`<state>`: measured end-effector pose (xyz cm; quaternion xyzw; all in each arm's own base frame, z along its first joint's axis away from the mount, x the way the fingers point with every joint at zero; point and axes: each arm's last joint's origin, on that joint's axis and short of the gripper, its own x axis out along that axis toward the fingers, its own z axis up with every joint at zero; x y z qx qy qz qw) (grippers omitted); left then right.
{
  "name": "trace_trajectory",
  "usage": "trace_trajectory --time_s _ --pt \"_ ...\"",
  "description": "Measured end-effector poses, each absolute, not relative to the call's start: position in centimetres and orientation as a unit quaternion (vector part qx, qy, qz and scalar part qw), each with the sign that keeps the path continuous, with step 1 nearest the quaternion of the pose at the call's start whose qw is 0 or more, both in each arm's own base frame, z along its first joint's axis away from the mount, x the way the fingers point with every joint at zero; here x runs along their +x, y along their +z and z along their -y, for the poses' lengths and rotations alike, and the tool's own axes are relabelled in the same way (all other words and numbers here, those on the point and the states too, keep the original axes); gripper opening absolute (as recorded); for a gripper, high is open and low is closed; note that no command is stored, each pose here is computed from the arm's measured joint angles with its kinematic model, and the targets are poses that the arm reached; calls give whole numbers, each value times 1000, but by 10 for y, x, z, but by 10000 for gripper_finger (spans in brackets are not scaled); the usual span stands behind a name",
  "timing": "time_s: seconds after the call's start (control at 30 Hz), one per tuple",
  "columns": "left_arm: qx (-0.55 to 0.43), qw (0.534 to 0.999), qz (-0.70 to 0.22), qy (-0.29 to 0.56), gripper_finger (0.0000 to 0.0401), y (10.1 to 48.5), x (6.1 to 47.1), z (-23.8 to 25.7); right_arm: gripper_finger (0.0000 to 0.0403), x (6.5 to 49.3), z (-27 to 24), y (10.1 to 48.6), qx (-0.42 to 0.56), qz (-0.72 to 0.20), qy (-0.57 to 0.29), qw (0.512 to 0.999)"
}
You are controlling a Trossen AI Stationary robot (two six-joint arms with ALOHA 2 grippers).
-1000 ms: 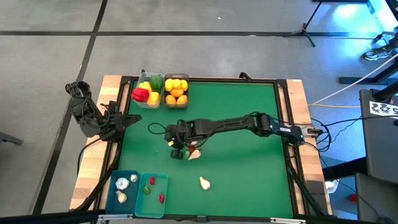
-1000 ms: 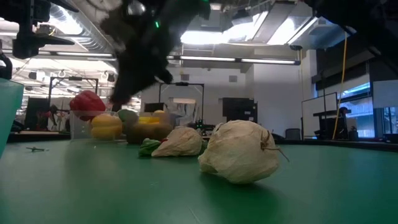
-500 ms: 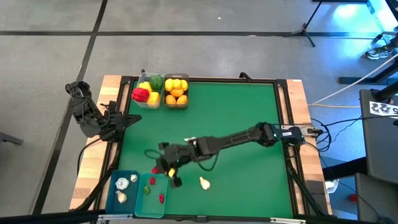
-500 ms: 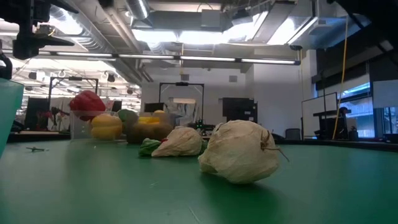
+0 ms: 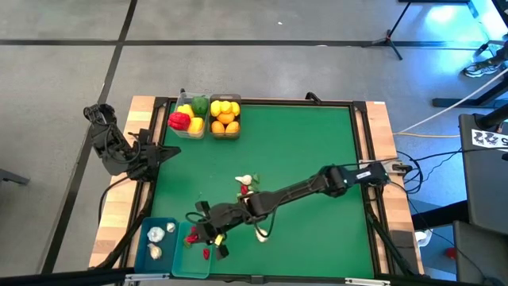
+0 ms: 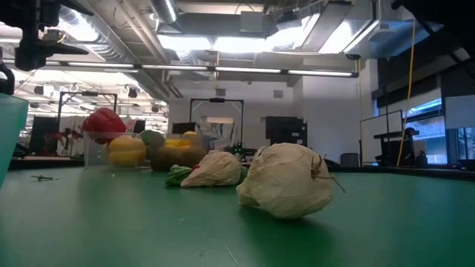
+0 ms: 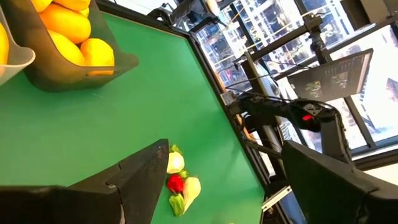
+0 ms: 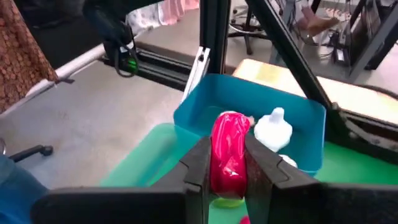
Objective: Sort produce into baskets
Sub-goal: Put the red chili pepper into the green bin, then put the green chili pepper into the green bin
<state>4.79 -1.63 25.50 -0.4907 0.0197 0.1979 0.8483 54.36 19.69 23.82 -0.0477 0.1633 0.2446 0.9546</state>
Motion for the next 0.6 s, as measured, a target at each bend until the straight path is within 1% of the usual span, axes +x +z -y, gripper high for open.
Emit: trace_trajectory --time_s 0.23,0.33,0.43,0.6 --pt "-492 848 -19 198 306 255 48 16 60 549 -199 210 -47 -192 243 950" --pt "-491 848 -19 198 306 255 48 16 72 548 -198 204 -49 -212 243 945" --pt "-491 848 -19 198 306 255 48 16 105 549 -195 202 -48 -216 238 946" --pt "-491 848 -18 199 306 255 48 16 178 550 -194 200 -49 -219 234 946"
